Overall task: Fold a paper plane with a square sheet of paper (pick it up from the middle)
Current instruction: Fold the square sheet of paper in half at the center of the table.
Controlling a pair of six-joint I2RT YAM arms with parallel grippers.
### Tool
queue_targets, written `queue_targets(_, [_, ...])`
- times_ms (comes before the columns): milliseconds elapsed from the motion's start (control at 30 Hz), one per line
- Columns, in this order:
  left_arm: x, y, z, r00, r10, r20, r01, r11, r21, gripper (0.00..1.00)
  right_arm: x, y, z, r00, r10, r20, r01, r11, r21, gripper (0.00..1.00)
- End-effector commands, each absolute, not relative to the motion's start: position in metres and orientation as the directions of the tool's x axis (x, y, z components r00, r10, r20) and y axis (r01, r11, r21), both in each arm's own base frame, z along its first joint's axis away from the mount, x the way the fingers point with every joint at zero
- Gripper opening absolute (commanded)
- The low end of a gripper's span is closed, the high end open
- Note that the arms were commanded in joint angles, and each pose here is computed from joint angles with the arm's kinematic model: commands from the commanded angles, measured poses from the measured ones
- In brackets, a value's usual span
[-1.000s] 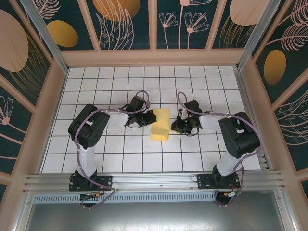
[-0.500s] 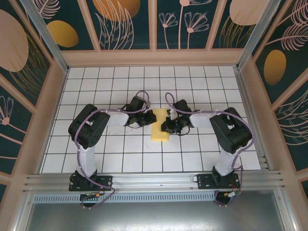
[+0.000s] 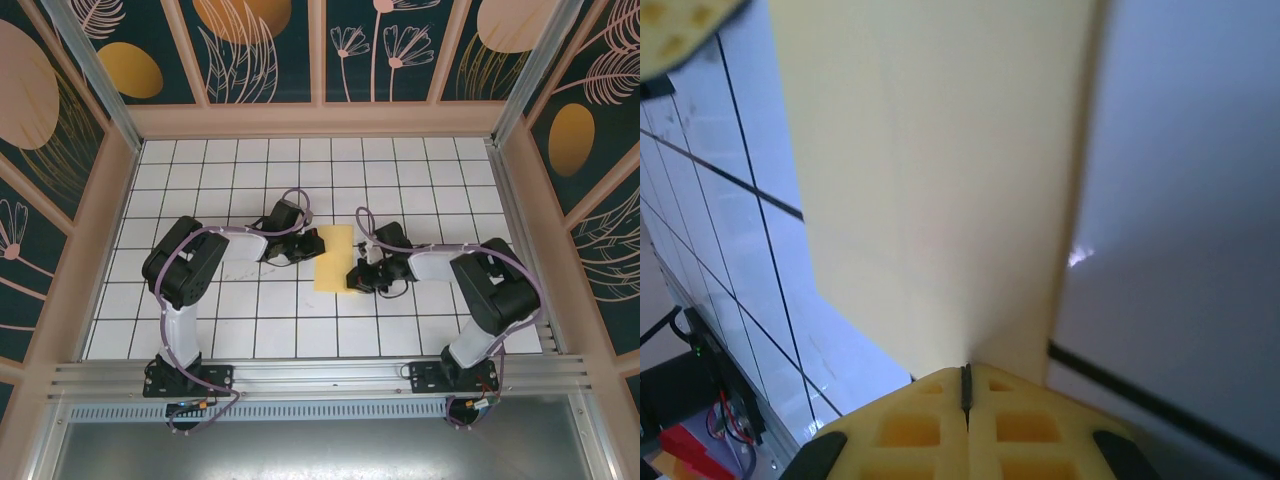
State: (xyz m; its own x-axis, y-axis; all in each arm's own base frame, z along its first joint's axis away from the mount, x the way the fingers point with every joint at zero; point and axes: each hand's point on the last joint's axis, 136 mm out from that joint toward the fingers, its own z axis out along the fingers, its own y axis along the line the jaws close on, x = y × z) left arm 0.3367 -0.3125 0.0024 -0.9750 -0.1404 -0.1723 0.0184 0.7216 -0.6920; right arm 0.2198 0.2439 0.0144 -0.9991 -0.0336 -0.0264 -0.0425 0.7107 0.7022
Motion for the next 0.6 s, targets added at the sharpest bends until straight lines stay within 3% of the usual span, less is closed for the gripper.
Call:
queue_targets(0, [0.258,-0.218,-0.121,-0.979,-0.193,0.068,-0.204,0.94,-0.273,0.0,0.19,0.213,-0.002,-0.995,-0.015,0.094,0.046,0.785,0.618,0.0])
queue_targets(267, [0.265,-0.223,-0.116,-0.982,-0.183,0.055,-0.191,0.939,-0.287,0.0,0.244,0.242,0.056,-0.995,-0.01,-0.103,-0.081,0.696,0.713,0.0])
queue_targets(567, [0.269,-0.223,-0.11,-0.982,-0.182,0.043,-0.186,0.941,-0.284,0.0,0.261,0.277,0.028,-0.997,-0.044,-0.06,-0.073,0.698,0.712,0.0])
